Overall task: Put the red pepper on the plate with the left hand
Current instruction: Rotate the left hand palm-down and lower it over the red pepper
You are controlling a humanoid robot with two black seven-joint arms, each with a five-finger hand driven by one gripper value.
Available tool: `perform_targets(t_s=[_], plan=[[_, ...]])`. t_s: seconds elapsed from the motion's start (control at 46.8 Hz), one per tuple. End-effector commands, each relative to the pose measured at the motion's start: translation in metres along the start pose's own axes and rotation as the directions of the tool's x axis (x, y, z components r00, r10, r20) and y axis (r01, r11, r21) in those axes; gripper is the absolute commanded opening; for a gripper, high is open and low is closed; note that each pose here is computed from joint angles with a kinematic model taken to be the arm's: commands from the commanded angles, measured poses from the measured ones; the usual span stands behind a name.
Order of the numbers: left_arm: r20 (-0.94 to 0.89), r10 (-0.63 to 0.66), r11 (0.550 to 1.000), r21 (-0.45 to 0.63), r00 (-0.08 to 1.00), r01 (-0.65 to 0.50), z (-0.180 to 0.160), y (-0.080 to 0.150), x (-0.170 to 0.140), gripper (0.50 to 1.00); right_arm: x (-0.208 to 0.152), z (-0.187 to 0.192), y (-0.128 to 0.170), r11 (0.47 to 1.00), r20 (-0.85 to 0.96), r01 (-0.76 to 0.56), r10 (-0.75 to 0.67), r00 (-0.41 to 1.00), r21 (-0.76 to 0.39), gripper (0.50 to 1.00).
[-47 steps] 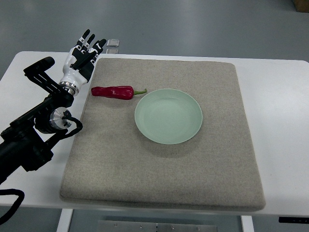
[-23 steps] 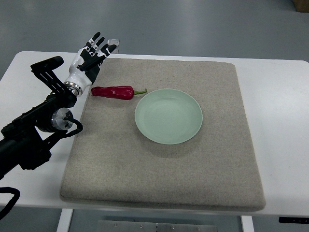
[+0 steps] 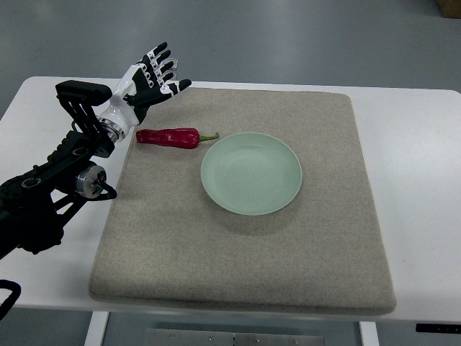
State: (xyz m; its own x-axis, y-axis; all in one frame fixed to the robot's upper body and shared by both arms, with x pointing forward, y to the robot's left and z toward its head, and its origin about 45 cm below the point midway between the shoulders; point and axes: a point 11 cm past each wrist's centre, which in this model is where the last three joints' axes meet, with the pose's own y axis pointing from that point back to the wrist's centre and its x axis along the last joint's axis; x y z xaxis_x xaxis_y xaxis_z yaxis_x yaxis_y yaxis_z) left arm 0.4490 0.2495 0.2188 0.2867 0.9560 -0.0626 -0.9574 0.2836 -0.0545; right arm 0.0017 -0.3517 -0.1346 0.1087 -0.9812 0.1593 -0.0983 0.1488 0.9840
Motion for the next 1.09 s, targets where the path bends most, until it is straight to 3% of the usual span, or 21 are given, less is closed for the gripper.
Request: perform_targets(t_s=[0.0,0.385,1.069], plan=[[0.097,-0.039,0.999,0.01,0.995,0.038,-0.002,0.002,-0.002,0.996,0.0,0.0,0.0,1.0,0.0,-0.001,0.001,1.0,0.0,0.928],[0.538,-0.138,0.99,0.062,0.832,0.125,-0.008,0.012,0.006,0.999,0.0,0.0,0.0,1.0,0.0,0.001,-0.001,1.0,0.0,0.928],[0.841,-0.24,0.963,0.145,0.484,0.226,0.005,0.01,0.02,0.992,0.0,0.0,0.0,1.0,0.0,0.001,-0.001,1.0,0.0,0.928]])
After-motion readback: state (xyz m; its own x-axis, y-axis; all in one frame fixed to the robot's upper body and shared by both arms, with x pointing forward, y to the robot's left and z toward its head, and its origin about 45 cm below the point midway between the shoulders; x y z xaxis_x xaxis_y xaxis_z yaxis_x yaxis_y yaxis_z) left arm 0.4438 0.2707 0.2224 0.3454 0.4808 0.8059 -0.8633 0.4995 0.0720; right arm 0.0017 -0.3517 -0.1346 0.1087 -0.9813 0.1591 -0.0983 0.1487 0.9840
